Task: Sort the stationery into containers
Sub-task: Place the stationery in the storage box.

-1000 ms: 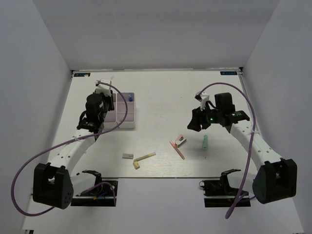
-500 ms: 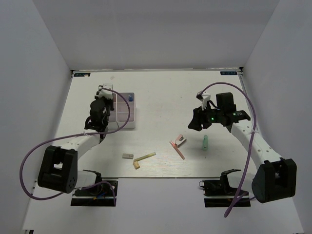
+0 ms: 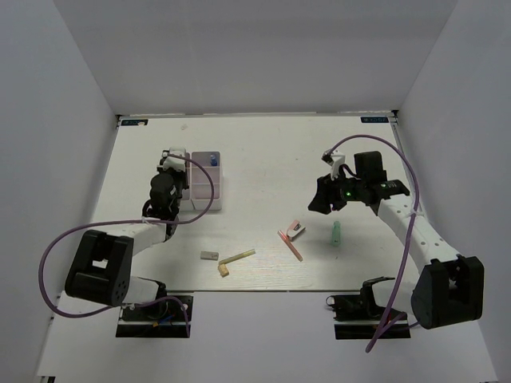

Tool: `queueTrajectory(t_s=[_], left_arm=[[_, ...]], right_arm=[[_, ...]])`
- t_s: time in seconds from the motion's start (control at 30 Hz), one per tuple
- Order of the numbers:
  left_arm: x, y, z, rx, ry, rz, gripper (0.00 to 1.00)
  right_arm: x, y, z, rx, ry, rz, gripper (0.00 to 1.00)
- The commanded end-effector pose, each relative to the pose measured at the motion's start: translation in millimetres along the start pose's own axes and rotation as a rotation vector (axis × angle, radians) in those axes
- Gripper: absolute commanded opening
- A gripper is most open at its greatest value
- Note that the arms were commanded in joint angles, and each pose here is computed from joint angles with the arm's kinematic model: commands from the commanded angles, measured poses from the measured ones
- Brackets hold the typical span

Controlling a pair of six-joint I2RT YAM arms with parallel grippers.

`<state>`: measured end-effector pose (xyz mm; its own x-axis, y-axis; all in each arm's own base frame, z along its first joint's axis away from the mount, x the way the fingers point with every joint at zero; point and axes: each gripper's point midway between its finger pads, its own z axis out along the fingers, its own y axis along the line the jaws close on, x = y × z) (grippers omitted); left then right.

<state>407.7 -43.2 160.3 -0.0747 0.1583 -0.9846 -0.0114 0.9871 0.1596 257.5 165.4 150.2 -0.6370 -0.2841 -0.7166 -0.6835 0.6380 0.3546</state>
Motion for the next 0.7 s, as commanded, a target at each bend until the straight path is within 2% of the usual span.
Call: queueTrajectory(t_s=[0.0,0.23,0.4,0.53,0.57,0.67], left_arm=[[-9,0,0,0.001,-0.046,-0.028,0.00],[-3,4,6,-0.029,-0.038,-0.029,0.00],[1,7,6,-0.048,-0.024,-0.030,0.13],[6,11,2,-0.067,-0.012,-0.031,0.40],[4,11,2,-0.068,-0.019,-0.034,0.63],[-2,15,-1,-0.080,-0.026,-0.041,0.71]], right_arm=[[-4,0,2,-0.019,-0.017,-0.018,0.56],[-3,-1,1,-0.021,-0.018,-0.014,0.56],[-3,0,1,-0.028,-0.018,-0.009,0.56],[-4,0,0,-0.032,-0.021,-0.011,0.64],[-3,0,-1,-0.033,-0.022,-0.009,0.66],[-4,0,-1,-0.031,-0.024,-0.009,0.67]])
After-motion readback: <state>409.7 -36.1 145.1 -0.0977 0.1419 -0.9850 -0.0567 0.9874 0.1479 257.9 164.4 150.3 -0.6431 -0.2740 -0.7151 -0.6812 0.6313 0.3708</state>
